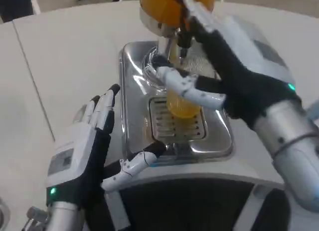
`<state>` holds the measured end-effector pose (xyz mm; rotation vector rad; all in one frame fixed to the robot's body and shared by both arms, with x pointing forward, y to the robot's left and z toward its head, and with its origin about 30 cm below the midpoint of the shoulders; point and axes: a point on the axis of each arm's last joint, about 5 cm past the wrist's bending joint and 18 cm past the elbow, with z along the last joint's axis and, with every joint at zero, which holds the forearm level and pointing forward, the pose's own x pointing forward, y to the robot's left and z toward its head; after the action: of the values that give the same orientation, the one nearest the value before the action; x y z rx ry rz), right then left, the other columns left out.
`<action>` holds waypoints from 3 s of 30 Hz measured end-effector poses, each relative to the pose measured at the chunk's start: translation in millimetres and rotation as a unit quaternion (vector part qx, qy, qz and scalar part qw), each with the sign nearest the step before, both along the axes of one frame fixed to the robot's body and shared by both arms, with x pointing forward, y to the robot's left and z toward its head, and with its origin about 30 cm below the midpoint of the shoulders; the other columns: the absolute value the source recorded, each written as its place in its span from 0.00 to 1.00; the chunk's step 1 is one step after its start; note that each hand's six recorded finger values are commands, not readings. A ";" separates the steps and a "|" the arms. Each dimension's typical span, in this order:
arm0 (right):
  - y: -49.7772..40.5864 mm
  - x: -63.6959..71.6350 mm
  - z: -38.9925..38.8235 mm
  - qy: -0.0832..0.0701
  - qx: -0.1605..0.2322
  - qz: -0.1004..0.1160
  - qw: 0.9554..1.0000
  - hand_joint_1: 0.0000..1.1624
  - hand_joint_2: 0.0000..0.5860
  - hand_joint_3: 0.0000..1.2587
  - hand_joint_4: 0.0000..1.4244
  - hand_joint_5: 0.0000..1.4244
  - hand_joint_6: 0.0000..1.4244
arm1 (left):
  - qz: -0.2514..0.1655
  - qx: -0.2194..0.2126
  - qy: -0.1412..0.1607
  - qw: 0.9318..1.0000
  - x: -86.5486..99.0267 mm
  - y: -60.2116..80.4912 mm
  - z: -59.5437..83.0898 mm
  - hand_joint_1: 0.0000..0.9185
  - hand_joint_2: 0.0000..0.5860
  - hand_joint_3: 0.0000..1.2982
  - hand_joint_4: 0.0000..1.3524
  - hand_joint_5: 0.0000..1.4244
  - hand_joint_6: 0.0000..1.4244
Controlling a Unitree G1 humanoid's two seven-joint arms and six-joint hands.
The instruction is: Grasp the cup under the faucet to collect the drink, then remove the cup.
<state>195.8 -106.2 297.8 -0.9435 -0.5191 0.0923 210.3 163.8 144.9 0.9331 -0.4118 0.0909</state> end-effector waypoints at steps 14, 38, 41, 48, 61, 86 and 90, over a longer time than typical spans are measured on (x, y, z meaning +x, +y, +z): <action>-26.0 -27.0 -45.9 -0.028 0.005 -0.062 0.998 0.45 0.74 0.00 0.00 0.00 0.02 | 0.001 -0.007 0.009 1.000 3.4 0.0 -3.4 0.00 0.13 0.00 0.00 0.00 0.00; -78.1 -63.2 -78.8 -0.012 -0.220 -0.073 0.973 0.58 0.60 0.00 0.00 0.00 0.03 | -0.026 -0.082 0.006 0.996 47.9 -28.1 4.5 0.16 0.08 0.00 0.00 0.00 0.00; -81.8 -65.2 -82.7 0.004 -0.224 -0.064 0.973 0.58 0.60 0.00 0.00 0.00 0.03 | -0.039 -0.084 0.000 0.996 52.8 -38.1 4.7 0.23 0.08 0.00 0.00 0.00 0.00; -84.0 -65.0 -87.1 0.017 -0.220 -0.054 0.974 0.57 0.59 0.00 0.00 0.00 0.03 | -0.053 -0.083 0.001 0.995 63.1 -51.5 3.8 0.26 0.08 0.00 0.00 0.00 0.00; -84.6 -40.0 -96.5 0.039 -0.200 -0.053 0.978 0.56 0.57 0.00 0.00 0.00 0.04 | -0.062 -0.083 0.000 0.995 79.1 -70.0 3.5 0.27 0.08 0.00 0.00 0.00 0.02; -78.9 -35.4 -92.0 0.083 -0.167 -0.076 0.979 0.54 0.55 0.00 0.00 0.00 0.06 | -0.025 -0.098 -0.010 0.995 98.1 -104.0 12.0 0.42 0.07 0.00 0.00 0.13 0.17; -78.9 -34.9 -89.3 0.088 -0.163 -0.081 0.979 0.54 0.56 0.00 0.00 0.00 0.06 | -0.010 -0.103 -0.015 0.995 98.1 -111.1 11.9 0.42 0.07 0.01 0.03 0.22 0.29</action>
<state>160.8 -185.1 208.6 -1.2818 -0.2656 0.1147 308.4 52.7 156.7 0.7257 -0.4305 0.1255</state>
